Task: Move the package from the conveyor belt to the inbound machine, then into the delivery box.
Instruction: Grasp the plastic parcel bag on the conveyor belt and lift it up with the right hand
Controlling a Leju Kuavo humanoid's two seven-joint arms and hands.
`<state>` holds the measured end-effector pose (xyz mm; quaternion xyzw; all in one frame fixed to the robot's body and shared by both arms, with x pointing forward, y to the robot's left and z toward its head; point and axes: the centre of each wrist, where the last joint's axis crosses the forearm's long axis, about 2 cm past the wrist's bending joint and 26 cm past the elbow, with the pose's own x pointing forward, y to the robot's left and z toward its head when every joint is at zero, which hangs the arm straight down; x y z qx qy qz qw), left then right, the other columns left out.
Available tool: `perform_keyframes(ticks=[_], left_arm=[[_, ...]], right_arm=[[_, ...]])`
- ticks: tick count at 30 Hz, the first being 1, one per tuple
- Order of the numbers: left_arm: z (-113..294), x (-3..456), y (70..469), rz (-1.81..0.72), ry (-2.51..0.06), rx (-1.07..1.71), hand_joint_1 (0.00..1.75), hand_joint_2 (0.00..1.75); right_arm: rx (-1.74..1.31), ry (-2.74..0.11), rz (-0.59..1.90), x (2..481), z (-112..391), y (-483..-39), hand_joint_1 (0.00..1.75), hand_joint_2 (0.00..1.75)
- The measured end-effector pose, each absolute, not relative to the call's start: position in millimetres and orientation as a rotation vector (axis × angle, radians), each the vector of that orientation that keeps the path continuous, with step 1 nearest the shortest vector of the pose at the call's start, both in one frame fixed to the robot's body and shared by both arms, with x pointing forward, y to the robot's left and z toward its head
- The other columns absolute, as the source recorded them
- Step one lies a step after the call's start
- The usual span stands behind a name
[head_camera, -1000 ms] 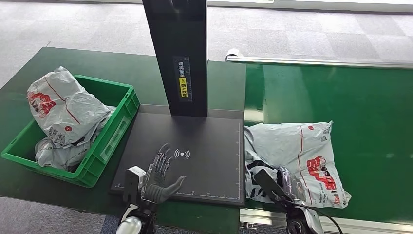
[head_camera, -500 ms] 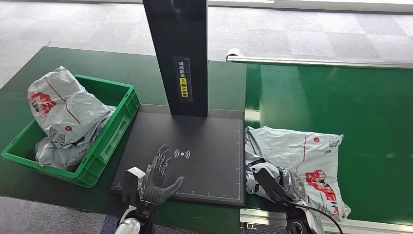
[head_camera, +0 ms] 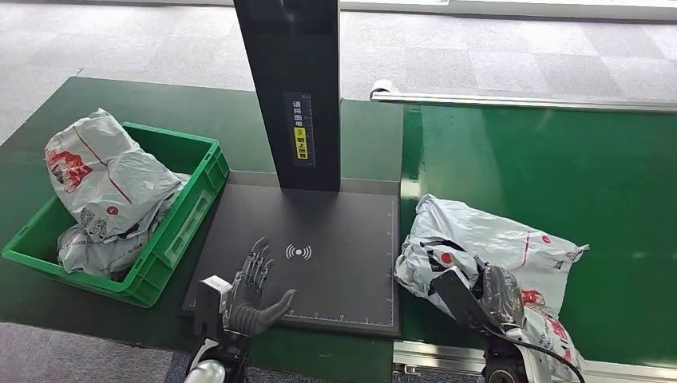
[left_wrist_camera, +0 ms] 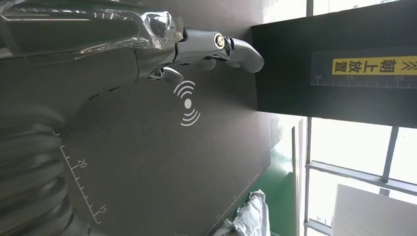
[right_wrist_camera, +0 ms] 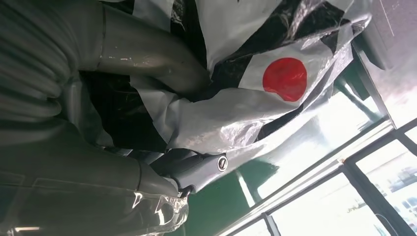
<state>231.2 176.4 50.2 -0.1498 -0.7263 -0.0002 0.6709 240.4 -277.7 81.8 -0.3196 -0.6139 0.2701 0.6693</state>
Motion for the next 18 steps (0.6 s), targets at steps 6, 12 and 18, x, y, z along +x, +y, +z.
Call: perform_keyframes(ticks=[6,12,18], left_arm=[[49.9,230.5,176.9,-0.001,-1.643,-0.332,0.0,1.75],[48.1,229.6,180.6,-0.009,-1.684,-0.261,0.0,1.75],[47.5,231.7,189.6,0.012,-1.718,-0.213,0.0,1.75]], right_arm=[[-0.78,-1.456,0.588,236.0,91.5,-279.3,1.75,1.75],[-1.047,-1.579,0.517,223.4,132.3,-286.3,1.75,1.75],[-0.912,-1.725,0.506,232.9,157.7,-279.2,1.75,1.75]])
